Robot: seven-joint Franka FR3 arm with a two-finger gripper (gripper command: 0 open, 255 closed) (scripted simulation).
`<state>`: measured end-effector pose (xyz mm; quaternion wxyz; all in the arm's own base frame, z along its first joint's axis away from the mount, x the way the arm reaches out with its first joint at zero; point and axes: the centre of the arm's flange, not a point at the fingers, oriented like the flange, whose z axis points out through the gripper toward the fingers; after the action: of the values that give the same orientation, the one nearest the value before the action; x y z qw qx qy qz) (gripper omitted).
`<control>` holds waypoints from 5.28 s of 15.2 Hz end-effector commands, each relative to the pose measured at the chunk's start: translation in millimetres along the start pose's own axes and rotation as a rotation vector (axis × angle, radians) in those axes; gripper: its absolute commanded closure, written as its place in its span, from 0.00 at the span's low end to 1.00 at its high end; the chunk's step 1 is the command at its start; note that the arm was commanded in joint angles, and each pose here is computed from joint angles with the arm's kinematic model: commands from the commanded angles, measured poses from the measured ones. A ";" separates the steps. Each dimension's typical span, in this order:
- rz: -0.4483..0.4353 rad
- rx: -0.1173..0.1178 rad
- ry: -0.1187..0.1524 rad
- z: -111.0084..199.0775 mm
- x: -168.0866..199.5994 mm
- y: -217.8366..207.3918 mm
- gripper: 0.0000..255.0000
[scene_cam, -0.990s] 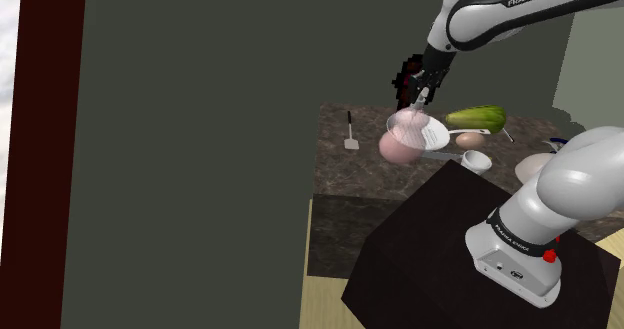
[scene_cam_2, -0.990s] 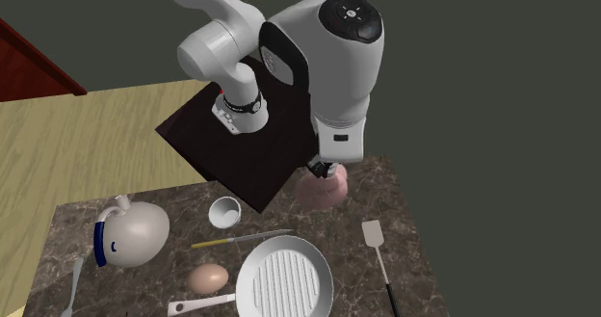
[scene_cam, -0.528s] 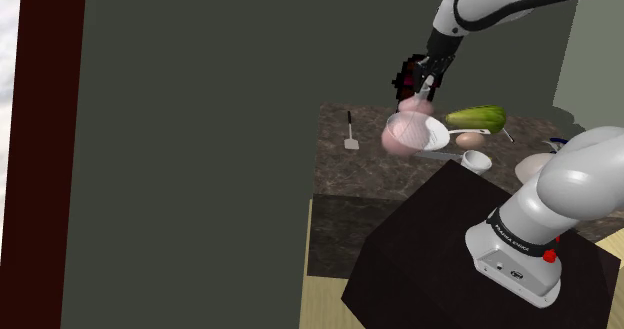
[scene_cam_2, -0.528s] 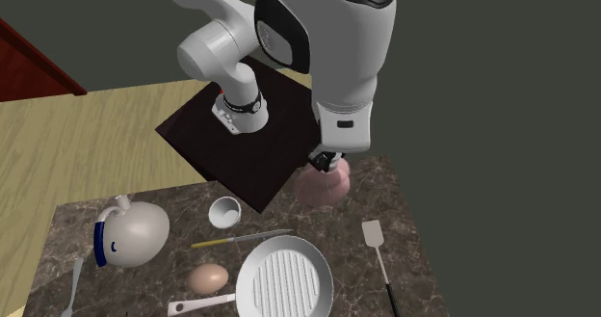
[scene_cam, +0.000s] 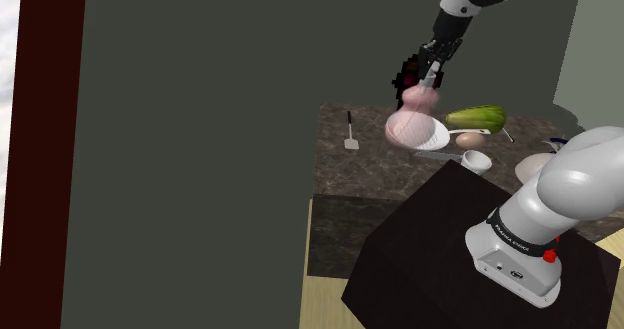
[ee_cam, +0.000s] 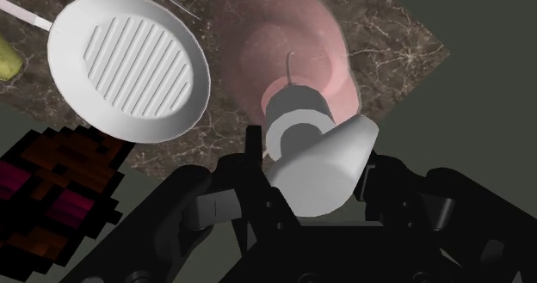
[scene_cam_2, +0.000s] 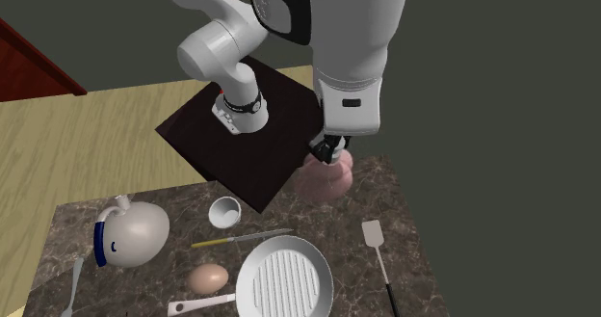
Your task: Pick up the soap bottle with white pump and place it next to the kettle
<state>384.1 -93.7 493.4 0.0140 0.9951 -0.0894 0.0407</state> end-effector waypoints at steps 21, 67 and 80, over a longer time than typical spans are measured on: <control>0.000 0.000 0.001 -115.6 9.5 2.8 1.00; 0.000 0.000 0.001 -225.2 -214.2 292.5 1.00; 0.000 0.000 0.001 -191.3 -261.7 346.9 1.00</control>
<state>50.8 -382.7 675.3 0.0136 0.9951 -0.0895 0.0408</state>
